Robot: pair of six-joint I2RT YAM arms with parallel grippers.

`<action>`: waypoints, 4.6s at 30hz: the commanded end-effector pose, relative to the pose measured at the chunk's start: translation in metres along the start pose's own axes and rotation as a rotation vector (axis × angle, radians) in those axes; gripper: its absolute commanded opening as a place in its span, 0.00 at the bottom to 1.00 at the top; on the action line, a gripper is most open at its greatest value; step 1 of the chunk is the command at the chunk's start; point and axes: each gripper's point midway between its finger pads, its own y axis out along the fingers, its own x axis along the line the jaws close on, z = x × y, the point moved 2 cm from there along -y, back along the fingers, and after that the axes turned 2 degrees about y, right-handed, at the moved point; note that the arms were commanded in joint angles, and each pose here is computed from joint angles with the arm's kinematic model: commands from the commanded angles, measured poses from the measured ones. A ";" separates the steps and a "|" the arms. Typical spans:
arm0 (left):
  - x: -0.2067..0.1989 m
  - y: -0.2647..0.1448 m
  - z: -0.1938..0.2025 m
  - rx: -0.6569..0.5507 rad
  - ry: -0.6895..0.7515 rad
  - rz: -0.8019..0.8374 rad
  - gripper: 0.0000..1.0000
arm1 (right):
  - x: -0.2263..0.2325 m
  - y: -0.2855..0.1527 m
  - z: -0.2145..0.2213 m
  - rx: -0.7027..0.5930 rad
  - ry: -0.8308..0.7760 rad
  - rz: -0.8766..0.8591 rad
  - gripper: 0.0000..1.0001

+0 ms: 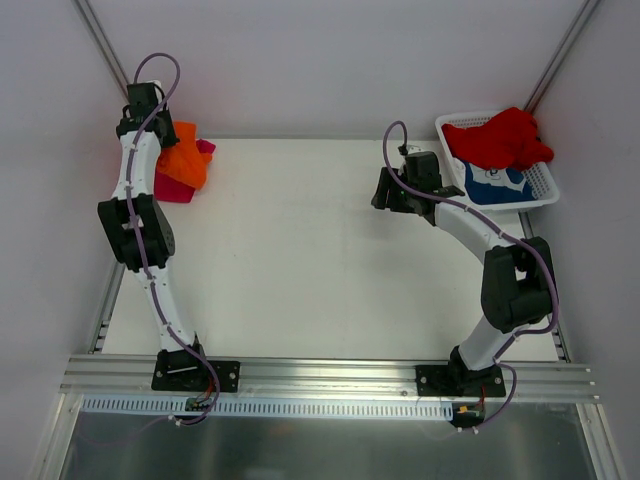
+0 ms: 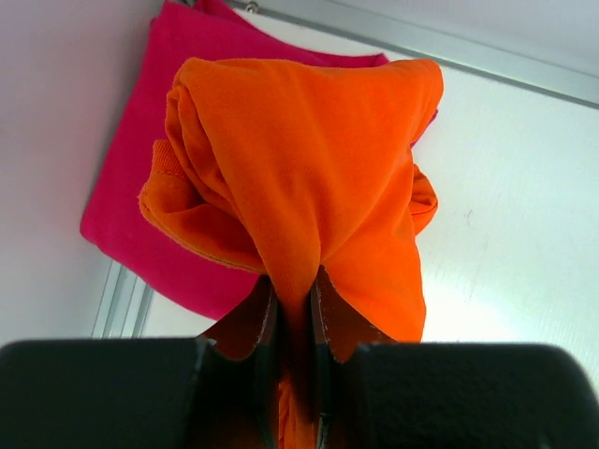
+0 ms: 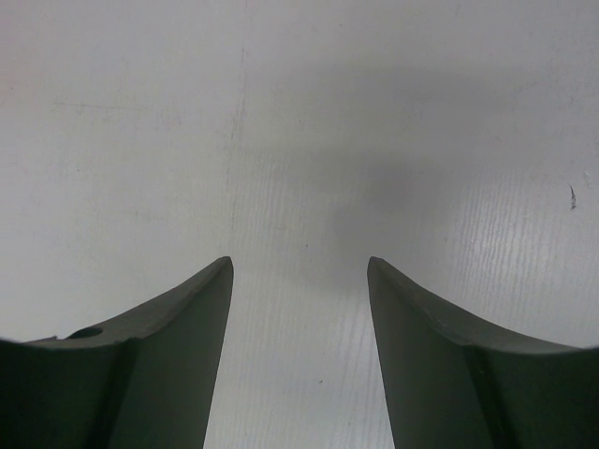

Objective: Fold and stack the t-shirts
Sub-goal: Neatly place the folded tshirt to the corner

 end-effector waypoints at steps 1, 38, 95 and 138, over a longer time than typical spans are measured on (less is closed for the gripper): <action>-0.005 -0.016 -0.045 -0.132 0.025 0.038 0.00 | 0.011 -0.013 -0.020 -0.070 0.012 -0.052 0.63; 0.090 0.070 -0.003 -0.047 -0.054 -0.103 0.00 | 0.029 -0.008 -0.012 -0.036 0.023 -0.132 0.63; 0.005 0.105 0.045 0.062 -0.164 0.031 0.99 | 0.056 -0.001 0.004 -0.002 0.019 -0.198 0.63; -0.185 -0.098 0.025 -0.035 -0.077 0.316 0.99 | 0.035 -0.012 -0.003 0.109 -0.056 0.015 0.73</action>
